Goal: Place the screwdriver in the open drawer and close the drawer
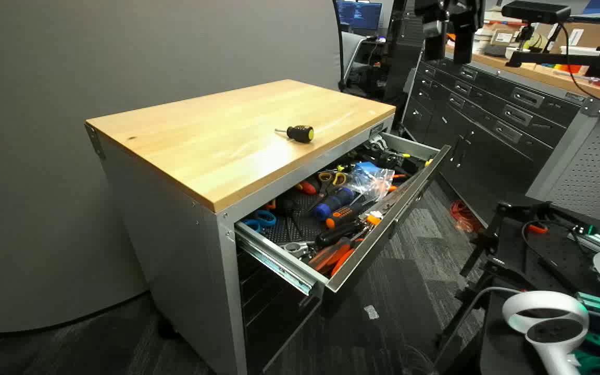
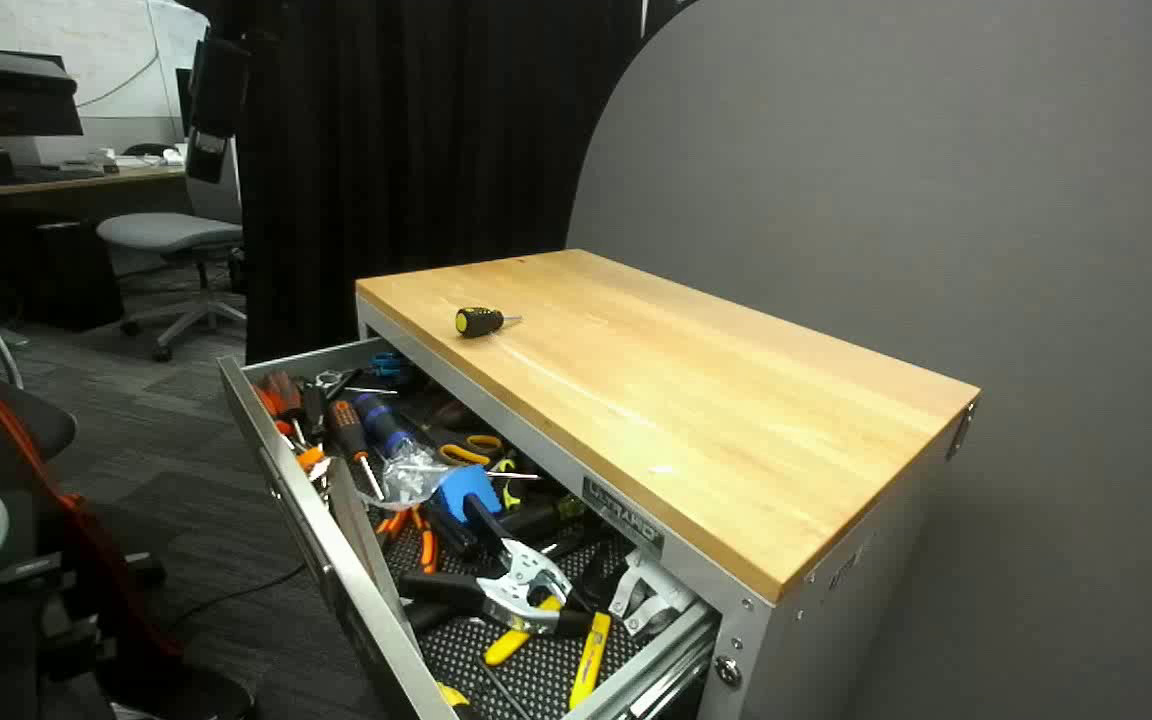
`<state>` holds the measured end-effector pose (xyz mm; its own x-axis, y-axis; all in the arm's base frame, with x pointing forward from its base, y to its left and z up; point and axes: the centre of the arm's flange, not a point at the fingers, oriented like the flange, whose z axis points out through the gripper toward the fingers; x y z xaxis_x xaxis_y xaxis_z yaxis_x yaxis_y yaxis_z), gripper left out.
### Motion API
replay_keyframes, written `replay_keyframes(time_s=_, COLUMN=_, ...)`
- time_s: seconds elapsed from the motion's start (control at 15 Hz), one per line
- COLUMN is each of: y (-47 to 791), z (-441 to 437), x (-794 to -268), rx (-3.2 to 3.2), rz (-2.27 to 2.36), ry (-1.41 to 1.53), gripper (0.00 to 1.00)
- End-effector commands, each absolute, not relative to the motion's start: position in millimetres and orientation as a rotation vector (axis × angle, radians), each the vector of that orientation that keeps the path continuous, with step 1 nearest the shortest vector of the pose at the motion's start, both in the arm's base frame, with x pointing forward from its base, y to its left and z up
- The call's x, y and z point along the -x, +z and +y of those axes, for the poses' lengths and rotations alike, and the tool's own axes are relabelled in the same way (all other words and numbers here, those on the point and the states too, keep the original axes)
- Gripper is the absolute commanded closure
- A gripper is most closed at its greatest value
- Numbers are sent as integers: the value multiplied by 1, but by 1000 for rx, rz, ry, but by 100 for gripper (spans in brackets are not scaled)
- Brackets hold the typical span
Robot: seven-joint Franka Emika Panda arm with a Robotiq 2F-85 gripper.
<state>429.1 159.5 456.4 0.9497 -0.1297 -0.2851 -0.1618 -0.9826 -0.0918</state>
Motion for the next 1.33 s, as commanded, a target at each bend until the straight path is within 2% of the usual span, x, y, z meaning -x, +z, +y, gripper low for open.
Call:
replay_keyframes(time_s=0.0, y=458, z=160, x=-430, rx=2988, rz=223, ry=421, gripper=0)
replay_keyframes(time_s=0.27, y=463, z=157, x=-432, rx=2984, rz=246, ry=426, gripper=0)
replay_keyframes(time_s=0.67, y=426, z=177, x=-546, rx=2996, rz=316, ry=316, gripper=0)
replay_keyframes(time_s=1.27, y=314, z=169, x=-687, rx=3092, rz=237, ry=487, gripper=0)
